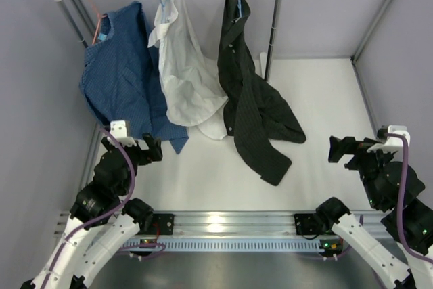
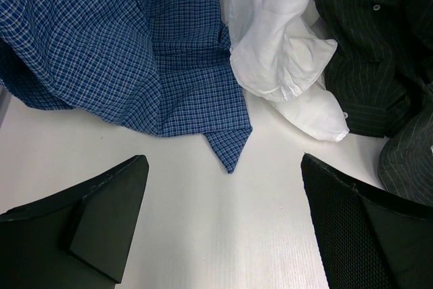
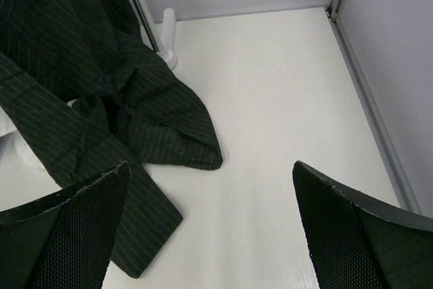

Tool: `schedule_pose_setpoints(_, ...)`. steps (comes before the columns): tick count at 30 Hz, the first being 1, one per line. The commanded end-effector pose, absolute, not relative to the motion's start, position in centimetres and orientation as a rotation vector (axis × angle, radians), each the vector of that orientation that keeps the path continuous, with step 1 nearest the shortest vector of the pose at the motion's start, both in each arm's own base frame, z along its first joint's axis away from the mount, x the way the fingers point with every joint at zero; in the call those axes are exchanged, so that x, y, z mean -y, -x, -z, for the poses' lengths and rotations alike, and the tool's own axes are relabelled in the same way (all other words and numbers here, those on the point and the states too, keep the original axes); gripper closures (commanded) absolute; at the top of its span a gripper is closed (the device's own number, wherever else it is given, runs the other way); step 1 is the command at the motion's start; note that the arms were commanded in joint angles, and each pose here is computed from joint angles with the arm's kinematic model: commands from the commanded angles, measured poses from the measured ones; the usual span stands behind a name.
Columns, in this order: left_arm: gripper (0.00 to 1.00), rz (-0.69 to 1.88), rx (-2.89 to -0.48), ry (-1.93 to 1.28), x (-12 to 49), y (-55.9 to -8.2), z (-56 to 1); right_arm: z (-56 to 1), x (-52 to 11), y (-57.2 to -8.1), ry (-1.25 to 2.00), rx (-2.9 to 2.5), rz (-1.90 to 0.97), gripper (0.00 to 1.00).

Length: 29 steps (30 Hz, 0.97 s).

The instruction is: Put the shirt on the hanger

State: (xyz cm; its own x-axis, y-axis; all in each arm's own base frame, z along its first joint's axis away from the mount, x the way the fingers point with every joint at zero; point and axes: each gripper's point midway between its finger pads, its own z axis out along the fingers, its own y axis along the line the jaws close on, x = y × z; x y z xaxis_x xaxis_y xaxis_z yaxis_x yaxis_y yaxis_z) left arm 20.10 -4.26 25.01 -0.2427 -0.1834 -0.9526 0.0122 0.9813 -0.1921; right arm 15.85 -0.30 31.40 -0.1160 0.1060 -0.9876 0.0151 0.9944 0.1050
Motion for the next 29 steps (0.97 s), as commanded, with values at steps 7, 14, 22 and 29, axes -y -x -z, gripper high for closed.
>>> schedule_pose_setpoints(7,0.02,0.201,-1.786,0.129,4.28,-20.02,-25.42,-30.93,0.63,-15.99,-0.124,-1.72,-0.051,0.01)
schedule_pose_setpoints(14,0.02,0.213,-1.781,0.124,4.4,-19.92,-25.51,-30.61,0.25,-16.47,-0.11,-1.745,-0.041,0.01)
schedule_pose_setpoints(22,0.02,0.229,-1.779,0.11,4.69,-19.83,-25.52,-30.8,0.4,-16.19,-0.113,-1.731,-0.049,0.01)
schedule_pose_setpoints(29,0.02,0.239,-1.777,0.098,4.9,-19.81,-25.57,-30.44,0.07,-16.7,-0.106,-1.756,-0.037,0.0)
